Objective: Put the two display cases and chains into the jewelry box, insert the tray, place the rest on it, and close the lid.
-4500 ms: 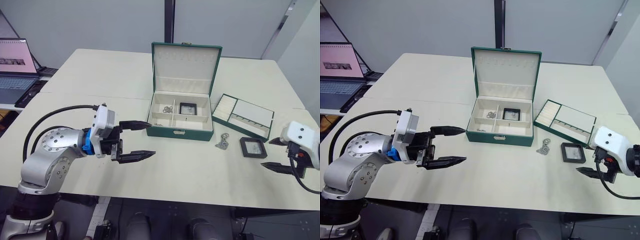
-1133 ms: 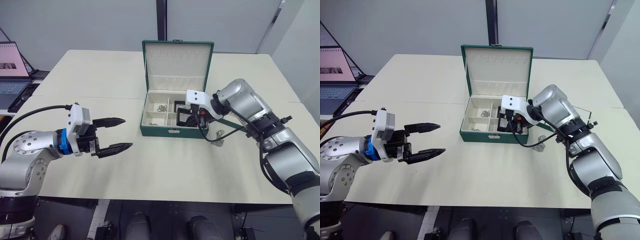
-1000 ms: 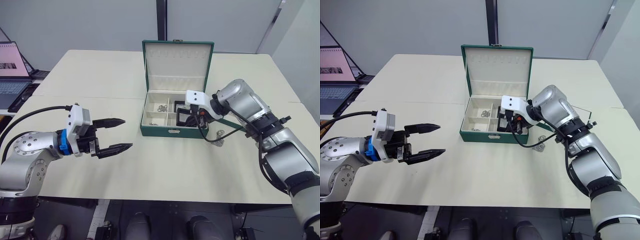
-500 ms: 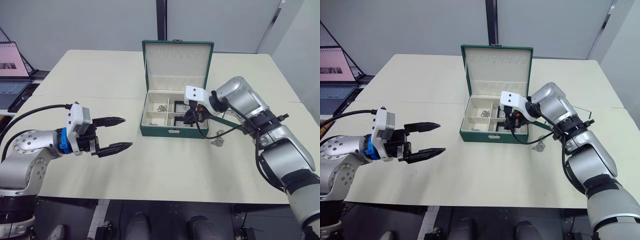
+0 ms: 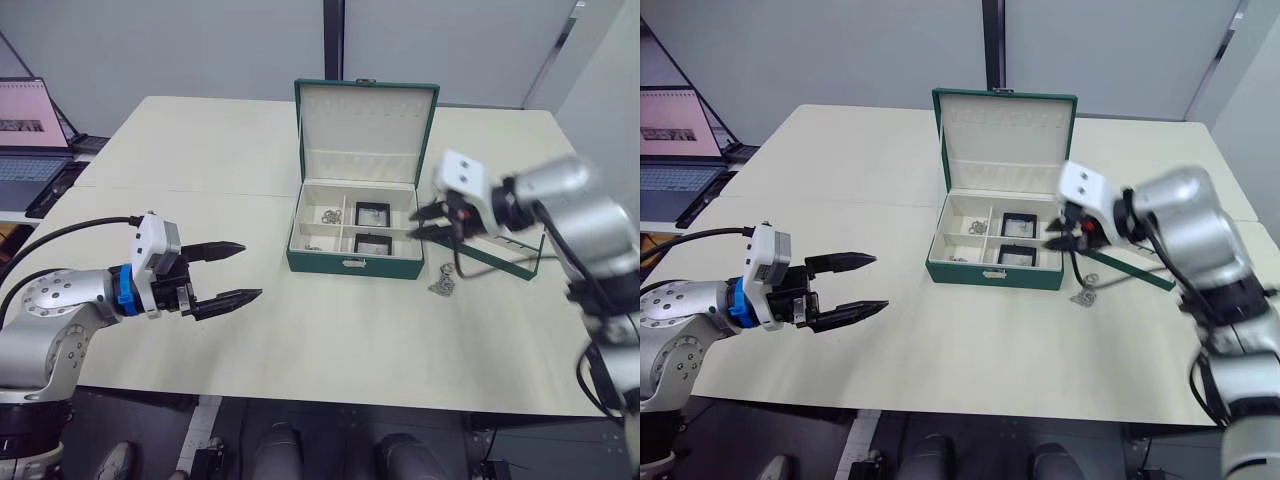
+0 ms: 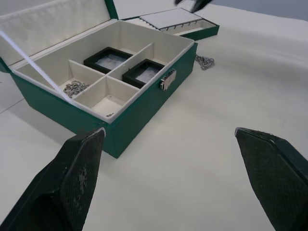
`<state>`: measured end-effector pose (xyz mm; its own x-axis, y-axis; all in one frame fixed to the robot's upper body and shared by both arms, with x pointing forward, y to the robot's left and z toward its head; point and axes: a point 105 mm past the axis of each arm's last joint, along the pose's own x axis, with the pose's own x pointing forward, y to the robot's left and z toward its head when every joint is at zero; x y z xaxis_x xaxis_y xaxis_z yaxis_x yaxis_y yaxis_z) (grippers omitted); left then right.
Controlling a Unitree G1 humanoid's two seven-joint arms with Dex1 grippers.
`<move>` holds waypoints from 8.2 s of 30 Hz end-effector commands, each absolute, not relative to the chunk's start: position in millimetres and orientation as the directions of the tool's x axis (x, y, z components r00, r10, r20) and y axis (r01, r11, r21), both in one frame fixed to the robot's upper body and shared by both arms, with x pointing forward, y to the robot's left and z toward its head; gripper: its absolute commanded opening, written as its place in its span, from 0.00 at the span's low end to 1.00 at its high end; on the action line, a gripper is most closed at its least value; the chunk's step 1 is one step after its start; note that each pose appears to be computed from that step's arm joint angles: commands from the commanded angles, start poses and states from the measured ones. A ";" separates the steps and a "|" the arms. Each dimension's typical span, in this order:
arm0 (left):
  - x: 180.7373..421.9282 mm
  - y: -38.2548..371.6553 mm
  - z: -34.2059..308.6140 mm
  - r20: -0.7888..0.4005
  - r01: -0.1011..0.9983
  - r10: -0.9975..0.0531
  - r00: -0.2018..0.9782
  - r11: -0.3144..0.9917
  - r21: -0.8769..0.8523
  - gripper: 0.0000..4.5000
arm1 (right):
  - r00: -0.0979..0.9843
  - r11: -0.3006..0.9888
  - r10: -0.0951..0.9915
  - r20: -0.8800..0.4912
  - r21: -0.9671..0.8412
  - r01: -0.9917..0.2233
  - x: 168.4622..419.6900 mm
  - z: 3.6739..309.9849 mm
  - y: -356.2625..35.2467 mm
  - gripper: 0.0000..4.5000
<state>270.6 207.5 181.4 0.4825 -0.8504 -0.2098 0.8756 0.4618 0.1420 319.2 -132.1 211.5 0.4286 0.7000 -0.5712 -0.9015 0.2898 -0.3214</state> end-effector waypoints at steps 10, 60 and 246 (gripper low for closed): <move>260.2 238.2 176.7 -0.198 0.838 -0.815 0.544 0.520 0.164 1.00 | 0.557 0.589 0.717 -0.419 -0.064 -0.806 187.5 156.5 -158.3 1.00; 280.1 167.0 204.6 -0.156 0.889 -0.881 0.446 0.416 0.192 1.00 | 0.698 0.709 0.540 -0.470 -0.192 -0.678 260.3 191.0 -231.6 1.00; 261.9 215.7 221.3 -0.097 0.852 -0.852 0.515 0.494 0.174 1.00 | 0.460 0.339 0.807 -0.371 -0.346 -0.875 414.1 239.5 -52.4 0.47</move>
